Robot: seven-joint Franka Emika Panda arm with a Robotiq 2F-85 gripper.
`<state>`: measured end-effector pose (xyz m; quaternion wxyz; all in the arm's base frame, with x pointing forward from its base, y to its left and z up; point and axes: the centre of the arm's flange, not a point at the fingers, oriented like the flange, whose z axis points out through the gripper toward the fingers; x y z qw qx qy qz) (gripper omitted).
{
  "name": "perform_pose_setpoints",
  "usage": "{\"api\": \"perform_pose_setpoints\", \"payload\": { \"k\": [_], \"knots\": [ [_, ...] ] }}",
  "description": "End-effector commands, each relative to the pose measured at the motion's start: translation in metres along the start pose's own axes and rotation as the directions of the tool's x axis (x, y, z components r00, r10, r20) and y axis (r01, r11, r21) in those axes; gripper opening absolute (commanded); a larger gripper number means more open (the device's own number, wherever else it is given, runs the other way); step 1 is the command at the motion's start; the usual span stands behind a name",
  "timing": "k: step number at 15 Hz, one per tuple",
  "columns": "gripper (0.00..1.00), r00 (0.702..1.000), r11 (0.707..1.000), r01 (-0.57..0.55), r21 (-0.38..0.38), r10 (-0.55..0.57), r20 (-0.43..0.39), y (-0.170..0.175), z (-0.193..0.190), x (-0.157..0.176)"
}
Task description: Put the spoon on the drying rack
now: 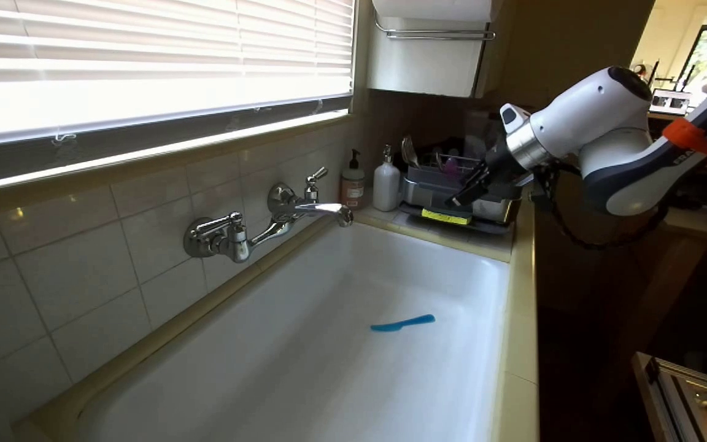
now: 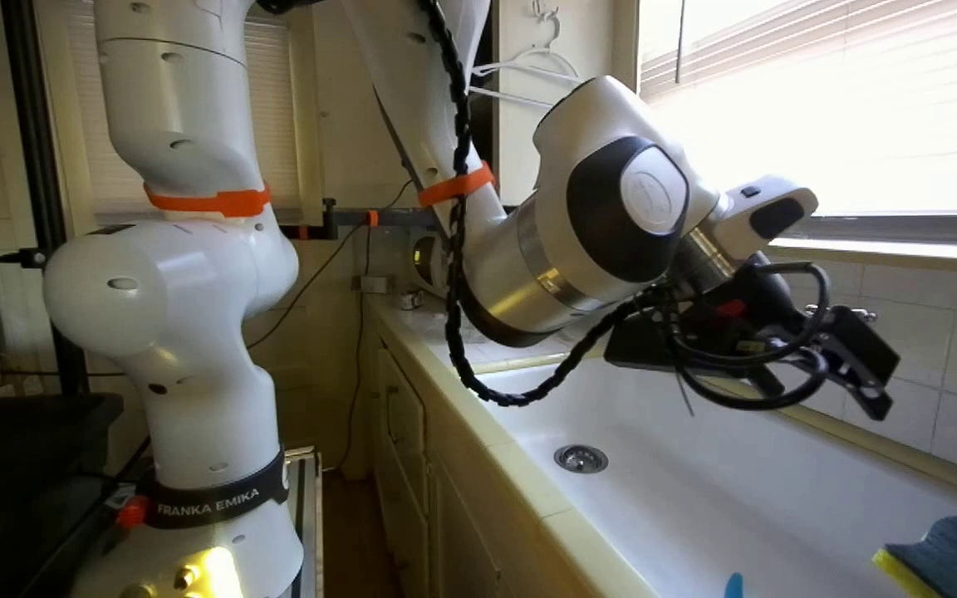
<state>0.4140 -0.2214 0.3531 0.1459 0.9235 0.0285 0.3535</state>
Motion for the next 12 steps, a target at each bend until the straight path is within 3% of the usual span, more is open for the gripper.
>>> {"api": "perform_pose_setpoints", "payload": {
  "k": [1,7,9,10,12],
  "knots": [
    [1.0,0.992,0.997,-0.059,0.055,0.052,0.115,0.007,-0.03,0.003],
    [1.0,0.978,0.99,-0.121,0.069,0.107,0.177,-0.009,-0.025,-0.02],
    [1.0,0.978,0.989,-0.126,0.073,0.111,0.174,-0.01,-0.026,-0.022],
    [1.0,0.985,0.992,-0.111,0.061,0.101,0.137,-0.044,0.006,-0.05],
    [1.0,0.985,0.991,-0.116,0.061,0.107,0.139,-0.044,0.006,-0.051]
  ]
}}
